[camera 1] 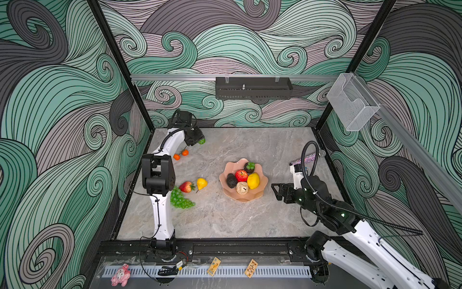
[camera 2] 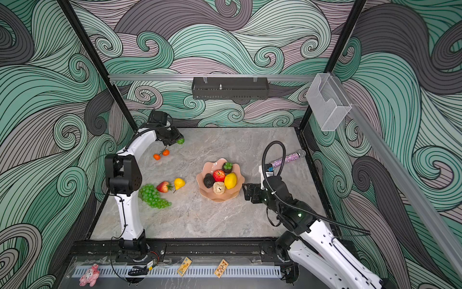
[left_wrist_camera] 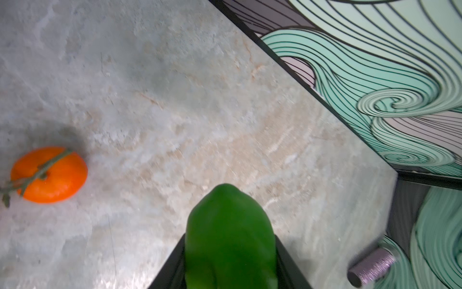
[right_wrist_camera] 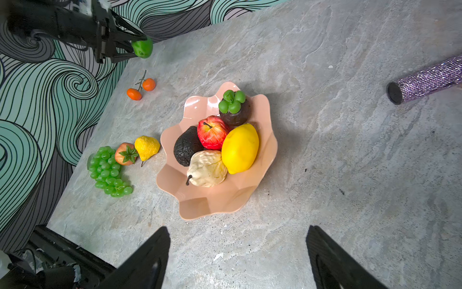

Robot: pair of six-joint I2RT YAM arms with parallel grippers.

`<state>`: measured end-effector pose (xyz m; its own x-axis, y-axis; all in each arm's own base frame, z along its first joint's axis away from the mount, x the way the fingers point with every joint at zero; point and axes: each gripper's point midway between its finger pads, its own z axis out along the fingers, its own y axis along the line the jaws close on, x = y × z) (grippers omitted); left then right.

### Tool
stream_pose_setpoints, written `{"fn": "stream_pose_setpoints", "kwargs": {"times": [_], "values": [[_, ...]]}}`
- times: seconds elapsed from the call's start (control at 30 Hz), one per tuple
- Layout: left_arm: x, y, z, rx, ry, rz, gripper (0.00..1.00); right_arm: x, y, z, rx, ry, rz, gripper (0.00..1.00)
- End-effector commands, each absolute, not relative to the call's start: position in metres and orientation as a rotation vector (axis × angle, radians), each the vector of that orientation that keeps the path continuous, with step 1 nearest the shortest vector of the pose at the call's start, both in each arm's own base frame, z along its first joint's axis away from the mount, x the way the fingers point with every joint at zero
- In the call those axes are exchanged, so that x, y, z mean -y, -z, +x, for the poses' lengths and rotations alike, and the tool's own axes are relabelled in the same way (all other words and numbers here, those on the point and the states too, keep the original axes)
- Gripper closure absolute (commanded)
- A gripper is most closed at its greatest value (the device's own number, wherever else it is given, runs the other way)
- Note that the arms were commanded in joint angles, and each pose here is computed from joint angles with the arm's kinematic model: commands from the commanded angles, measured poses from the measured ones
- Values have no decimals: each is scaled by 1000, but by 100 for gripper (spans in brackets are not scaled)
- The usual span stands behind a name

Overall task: Place and organize the fake fruits in the fruit bowl
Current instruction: 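Grasp the green lime with the left gripper and lift it toward the bowl, then carry the lime to the right gripper while the right gripper closes on it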

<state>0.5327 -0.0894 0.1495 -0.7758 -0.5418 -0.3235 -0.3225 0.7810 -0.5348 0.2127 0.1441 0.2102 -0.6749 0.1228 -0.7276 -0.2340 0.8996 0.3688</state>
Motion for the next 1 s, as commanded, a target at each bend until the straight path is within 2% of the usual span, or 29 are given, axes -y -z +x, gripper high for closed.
{"fn": "stream_pose_setpoints", "kwargs": {"times": [0.0,0.27,0.57,0.73,0.97], "values": [[107,-181,520,-2350,858,-742,58,-154,-217,217,-2219,-636,-58,14],[127,-213,439,-2156,1086,-852,58,-179,-209,229,-2227,-737,-60,14],[192,-206,357,-2171,1300,-873,58,-215,-210,250,-2203,-814,-117,16],[226,-202,327,-2198,1365,-854,58,-236,-212,253,-2202,-859,-156,16],[251,-201,305,-2225,1390,-833,57,-268,-218,246,-2125,-887,-268,18]]}}
